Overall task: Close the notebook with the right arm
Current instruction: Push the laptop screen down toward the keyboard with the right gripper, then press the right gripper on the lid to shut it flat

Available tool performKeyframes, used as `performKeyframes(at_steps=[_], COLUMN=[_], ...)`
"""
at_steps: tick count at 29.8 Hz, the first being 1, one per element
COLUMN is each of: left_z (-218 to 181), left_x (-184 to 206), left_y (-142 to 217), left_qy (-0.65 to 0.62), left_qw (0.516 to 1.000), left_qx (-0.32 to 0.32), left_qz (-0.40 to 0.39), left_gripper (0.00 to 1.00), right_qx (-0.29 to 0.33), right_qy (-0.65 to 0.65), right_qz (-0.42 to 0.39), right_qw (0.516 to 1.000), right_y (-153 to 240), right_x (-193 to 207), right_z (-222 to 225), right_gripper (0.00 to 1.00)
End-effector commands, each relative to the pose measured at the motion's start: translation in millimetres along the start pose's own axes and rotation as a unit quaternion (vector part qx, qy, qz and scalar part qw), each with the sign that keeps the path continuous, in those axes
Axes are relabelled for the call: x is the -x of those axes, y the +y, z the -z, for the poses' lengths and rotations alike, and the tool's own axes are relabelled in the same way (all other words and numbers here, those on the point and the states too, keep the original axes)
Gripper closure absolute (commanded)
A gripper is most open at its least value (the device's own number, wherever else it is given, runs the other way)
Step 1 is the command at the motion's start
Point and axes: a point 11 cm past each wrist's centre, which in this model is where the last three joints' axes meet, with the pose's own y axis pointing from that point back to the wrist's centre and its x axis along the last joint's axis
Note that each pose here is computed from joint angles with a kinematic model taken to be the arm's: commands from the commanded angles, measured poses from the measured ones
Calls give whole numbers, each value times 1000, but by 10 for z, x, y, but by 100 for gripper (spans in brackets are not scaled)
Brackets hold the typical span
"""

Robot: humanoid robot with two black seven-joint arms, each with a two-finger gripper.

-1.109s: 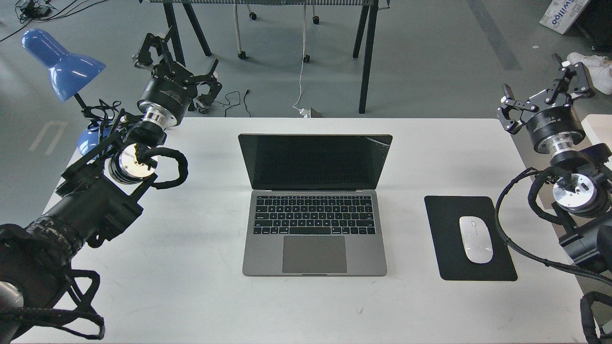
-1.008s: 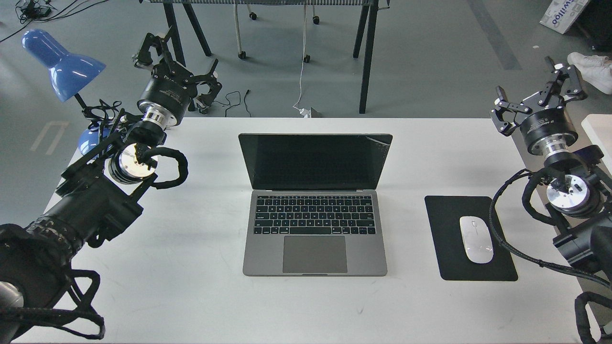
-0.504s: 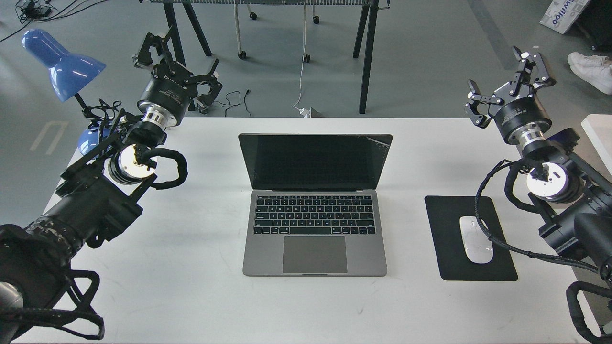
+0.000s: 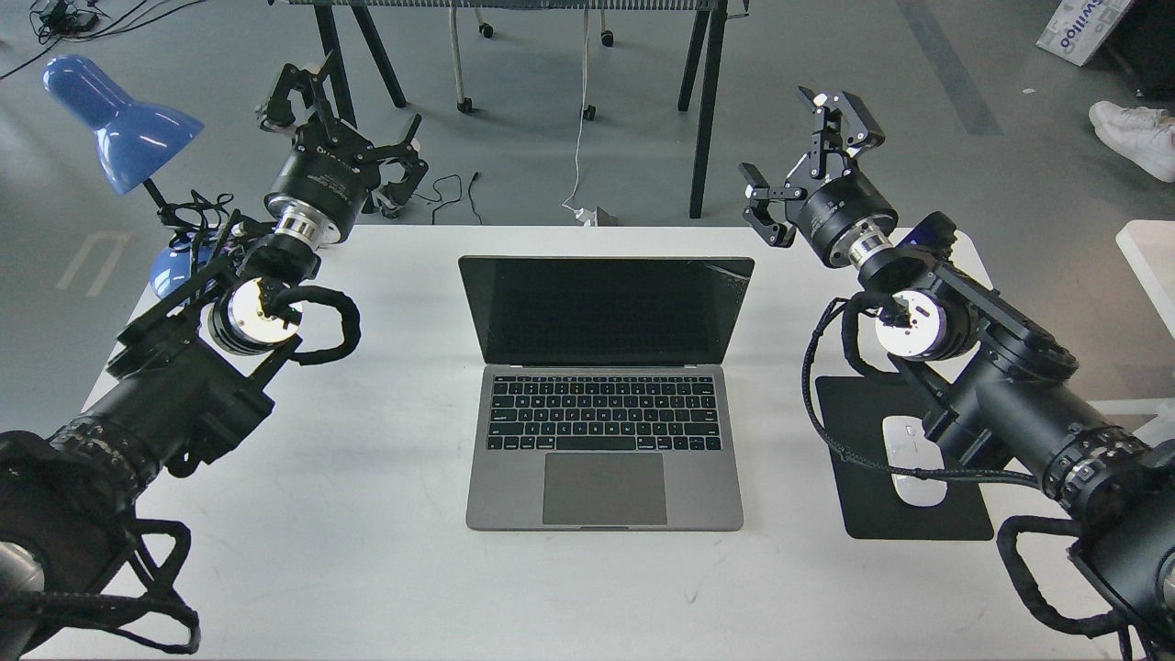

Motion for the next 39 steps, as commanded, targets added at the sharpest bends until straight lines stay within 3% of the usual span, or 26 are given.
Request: performKeyframes(at_steps=[1, 10, 25, 39], left_z=[5, 17, 13, 13], left_x=[4, 19, 19, 19], left_y=[1, 2, 2, 2], left_qy=[0, -2, -1, -1], left_qw=[1000, 1000, 1000, 1000], left_qx=[-1, -5, -4, -4], left_qz=[2, 9, 8, 8], left_gripper=[0, 0, 0, 0], right_qx=[12, 26, 128, 231], right_qy=[-5, -13, 48, 169], right_qz=[7, 33, 79, 133], right_qw=[1000, 999, 988, 949], right_y=[22, 264, 684, 1106], right_x=[45, 38, 50, 17], right_z=[-106, -231, -805, -1351], right_gripper=[0, 0, 0, 0])
